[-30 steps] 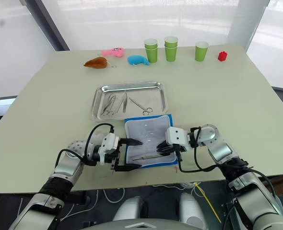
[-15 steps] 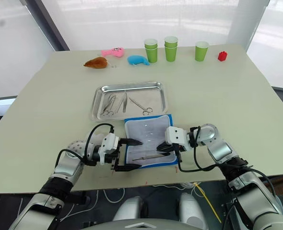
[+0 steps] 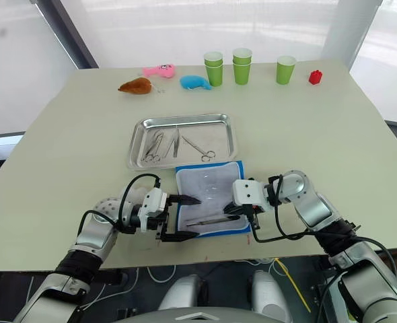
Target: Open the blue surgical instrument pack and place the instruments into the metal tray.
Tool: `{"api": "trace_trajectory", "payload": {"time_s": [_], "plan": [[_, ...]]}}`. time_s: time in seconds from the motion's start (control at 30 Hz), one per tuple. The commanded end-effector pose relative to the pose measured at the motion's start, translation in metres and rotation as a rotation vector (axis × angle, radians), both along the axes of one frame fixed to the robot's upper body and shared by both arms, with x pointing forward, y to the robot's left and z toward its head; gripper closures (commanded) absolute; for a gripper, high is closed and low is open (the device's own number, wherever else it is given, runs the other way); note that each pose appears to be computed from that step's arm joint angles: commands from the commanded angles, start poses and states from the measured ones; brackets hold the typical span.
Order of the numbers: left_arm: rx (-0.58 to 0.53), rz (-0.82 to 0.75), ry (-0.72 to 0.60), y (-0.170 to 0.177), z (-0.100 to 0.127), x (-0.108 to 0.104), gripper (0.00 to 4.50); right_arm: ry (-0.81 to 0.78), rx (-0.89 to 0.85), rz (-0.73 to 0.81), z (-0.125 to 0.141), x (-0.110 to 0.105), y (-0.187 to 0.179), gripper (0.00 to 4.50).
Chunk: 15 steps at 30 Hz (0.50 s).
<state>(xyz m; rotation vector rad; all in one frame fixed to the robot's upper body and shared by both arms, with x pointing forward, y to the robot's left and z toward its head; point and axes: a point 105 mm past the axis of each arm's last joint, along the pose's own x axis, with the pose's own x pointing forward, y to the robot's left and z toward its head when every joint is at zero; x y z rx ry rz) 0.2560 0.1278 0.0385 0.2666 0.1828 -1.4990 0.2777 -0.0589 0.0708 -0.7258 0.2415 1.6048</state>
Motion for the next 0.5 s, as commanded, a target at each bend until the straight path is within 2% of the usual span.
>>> {"api": "trace_trajectory", "payload": {"time_s": [0.03, 0.5], "plan": [[0.123, 0.010, 0.253, 0.009, -0.055, -0.031, 0.00, -0.054, -0.033, 0.029, 0.009, 0.000, 0.000, 4.49], [0.127, 0.008, 0.254, 0.010, -0.055, -0.031, 0.00, -0.123, -0.065, 0.026, 0.025, 0.001, -0.007, 4.49]]}}
